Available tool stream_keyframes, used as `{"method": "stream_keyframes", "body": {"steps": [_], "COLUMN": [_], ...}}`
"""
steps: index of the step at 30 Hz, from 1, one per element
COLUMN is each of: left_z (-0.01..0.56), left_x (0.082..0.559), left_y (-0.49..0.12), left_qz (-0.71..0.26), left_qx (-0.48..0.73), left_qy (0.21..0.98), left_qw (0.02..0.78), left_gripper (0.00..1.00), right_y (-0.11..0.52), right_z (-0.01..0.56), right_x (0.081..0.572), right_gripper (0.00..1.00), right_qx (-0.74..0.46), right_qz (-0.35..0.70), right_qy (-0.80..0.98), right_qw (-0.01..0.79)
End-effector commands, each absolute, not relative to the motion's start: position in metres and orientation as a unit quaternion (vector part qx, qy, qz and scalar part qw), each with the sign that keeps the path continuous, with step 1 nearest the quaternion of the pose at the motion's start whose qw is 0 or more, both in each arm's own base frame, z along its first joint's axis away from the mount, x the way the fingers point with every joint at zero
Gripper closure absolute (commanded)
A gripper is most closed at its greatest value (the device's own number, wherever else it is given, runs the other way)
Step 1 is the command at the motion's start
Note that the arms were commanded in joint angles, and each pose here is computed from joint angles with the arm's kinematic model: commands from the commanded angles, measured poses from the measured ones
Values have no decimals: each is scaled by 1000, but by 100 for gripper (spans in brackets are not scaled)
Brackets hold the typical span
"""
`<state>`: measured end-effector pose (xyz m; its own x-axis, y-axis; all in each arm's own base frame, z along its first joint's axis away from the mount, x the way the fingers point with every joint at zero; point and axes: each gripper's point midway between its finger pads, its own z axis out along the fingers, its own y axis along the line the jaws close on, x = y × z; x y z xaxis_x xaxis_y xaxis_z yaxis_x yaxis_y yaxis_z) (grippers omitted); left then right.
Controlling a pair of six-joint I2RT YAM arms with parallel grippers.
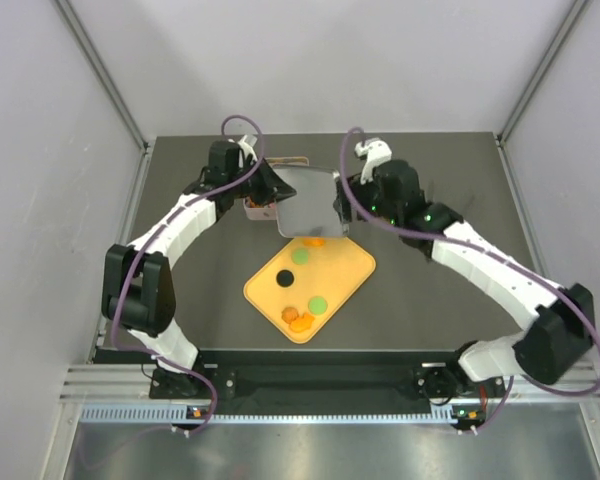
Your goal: Pack the cookies
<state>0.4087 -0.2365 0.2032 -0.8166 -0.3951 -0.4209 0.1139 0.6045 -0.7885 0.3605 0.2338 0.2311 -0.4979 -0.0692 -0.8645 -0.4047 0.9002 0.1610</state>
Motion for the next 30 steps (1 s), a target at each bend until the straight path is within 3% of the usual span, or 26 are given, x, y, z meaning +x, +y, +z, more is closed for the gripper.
{"method": "stream_keyframes", "body": {"steps": [1, 10, 23, 30], "left_z": [236, 250, 261, 273], "left_x": [417, 417, 407, 401], "left_y": [-234, -235, -234, -232], "left_qz": [-454, -479, -494, -503], "left_qx": [-94, -106, -99, -92], "left_qy": [832, 824, 820, 814], "left_qw": [305, 284, 273, 275], "left_gripper": [100, 100, 100, 100], "right_y": [264, 313, 328, 327], "right_z": [291, 269, 234, 240], "right_x": [331, 282, 319, 340], "right_gripper": [18, 13, 11, 16], "right_qx": [-255, -394, -420, -397], "right_qz": [132, 45, -121, -166], "right_qy": [745, 662, 624, 607], "right_qw": [602, 636, 647, 668]}}
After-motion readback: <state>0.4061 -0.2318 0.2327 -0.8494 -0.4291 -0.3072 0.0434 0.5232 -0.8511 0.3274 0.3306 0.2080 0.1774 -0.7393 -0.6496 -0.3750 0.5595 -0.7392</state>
